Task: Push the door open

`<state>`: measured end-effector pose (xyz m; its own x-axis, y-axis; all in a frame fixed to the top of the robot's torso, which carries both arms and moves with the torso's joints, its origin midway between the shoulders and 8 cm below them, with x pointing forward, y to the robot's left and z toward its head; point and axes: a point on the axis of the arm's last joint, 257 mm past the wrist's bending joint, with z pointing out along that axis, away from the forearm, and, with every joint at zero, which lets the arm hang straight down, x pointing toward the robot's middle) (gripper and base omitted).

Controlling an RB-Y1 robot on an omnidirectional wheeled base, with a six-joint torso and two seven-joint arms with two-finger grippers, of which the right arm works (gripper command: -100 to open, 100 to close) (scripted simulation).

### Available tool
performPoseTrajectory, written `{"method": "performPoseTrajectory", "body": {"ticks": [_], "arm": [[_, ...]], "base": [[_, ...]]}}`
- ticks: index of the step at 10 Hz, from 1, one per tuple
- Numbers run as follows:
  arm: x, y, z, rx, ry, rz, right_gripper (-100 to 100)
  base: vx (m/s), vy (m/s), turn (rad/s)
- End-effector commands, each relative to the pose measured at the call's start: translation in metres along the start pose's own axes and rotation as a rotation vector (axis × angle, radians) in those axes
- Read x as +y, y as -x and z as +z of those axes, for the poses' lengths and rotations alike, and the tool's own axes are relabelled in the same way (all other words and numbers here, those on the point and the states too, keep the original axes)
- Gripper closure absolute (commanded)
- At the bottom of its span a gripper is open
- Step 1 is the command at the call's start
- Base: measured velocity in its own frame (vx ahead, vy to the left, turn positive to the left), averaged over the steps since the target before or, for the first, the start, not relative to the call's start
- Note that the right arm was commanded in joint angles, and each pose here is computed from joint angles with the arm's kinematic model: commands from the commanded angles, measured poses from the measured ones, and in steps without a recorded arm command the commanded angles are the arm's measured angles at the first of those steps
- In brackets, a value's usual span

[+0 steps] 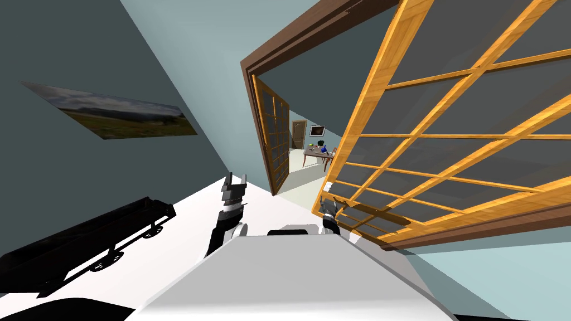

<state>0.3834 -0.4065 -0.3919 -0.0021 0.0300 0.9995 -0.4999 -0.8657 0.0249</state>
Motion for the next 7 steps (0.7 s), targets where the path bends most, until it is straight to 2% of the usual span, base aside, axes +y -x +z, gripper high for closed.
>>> {"method": "performPoseTrajectory", "body": {"ticks": [1, 5, 7], "arm": [[-0.0002, 0.0, 0.0, 0.0, -0.001, 0.0, -100], [-0.0002, 0.0, 0.0, 0.0, -0.001, 0.0, -100], [-0.0002, 0.0, 0.0, 0.0, -0.001, 0.0, -100]], "base": [[-0.015, 0.016, 0.051], [0.004, -0.004, -0.013], [-0.011, 0.011, 0.035]]}}
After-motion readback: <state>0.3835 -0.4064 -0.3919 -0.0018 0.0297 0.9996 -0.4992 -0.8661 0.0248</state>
